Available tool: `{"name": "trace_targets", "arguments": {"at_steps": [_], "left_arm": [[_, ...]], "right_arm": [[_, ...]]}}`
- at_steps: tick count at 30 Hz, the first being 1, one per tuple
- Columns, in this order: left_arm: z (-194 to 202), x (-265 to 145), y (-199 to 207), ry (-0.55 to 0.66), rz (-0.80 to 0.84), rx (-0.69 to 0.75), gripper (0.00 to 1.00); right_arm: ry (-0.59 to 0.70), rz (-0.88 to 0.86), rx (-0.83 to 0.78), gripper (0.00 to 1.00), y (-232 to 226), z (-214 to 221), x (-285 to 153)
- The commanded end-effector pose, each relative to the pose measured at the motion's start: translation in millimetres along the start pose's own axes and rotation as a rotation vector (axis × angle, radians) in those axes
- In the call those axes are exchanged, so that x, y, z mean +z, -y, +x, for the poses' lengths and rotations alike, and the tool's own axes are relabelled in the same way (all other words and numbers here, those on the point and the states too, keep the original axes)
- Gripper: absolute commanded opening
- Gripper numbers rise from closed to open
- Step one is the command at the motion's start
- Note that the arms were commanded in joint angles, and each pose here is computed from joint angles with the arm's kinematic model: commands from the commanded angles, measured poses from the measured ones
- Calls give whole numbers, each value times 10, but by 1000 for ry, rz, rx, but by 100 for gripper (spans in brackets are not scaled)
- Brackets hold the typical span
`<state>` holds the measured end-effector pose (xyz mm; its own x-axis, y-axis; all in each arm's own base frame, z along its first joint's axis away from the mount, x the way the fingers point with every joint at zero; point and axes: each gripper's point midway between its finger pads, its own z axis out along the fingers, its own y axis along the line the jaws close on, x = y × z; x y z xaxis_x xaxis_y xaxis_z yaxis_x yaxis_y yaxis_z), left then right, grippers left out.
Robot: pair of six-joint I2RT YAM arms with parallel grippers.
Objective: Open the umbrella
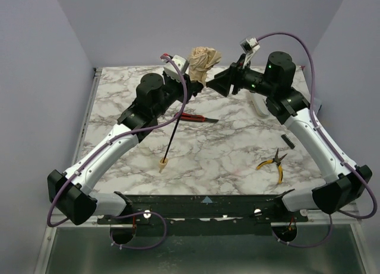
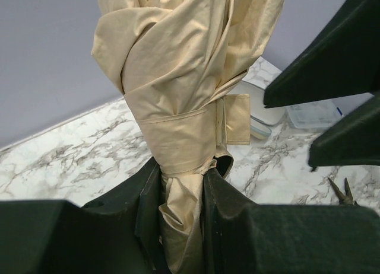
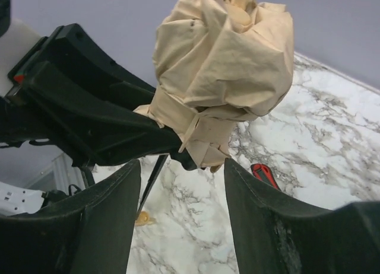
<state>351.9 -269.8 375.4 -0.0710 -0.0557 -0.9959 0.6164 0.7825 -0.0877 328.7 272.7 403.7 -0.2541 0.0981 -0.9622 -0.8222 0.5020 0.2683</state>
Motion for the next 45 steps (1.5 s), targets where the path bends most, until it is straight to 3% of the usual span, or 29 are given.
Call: {"name": "trace_targets", "arguments": {"at_steps": [1,15,17,22,27,32,37,45], "left_arm": [[-399,-21,65,108,2,5,0],[-291,50,157,67,-16,90,0],[-306,55,177,71,-16,100,0],[-345,43,198,77,-8,98,0],[-318,32,199,68,-6,94,0],[-373,-44,269,89,40,53,0],[-422,-121,426,117,130,17,0],[-378,-67,217,104,26,43,0]], "right_arm": [[-2,-37,117,61,-47,-57,126],[21,48,200,46,126,-64,334],[5,64,191,39,159,-5,358],[-16,104,142,1,261,105,347],[-42,209,99,0,463,217,299],[-119,389,-67,0,910,535,157],[-144,446,-153,0,1092,664,97],[-143,251,-99,2,675,617,77]]}}
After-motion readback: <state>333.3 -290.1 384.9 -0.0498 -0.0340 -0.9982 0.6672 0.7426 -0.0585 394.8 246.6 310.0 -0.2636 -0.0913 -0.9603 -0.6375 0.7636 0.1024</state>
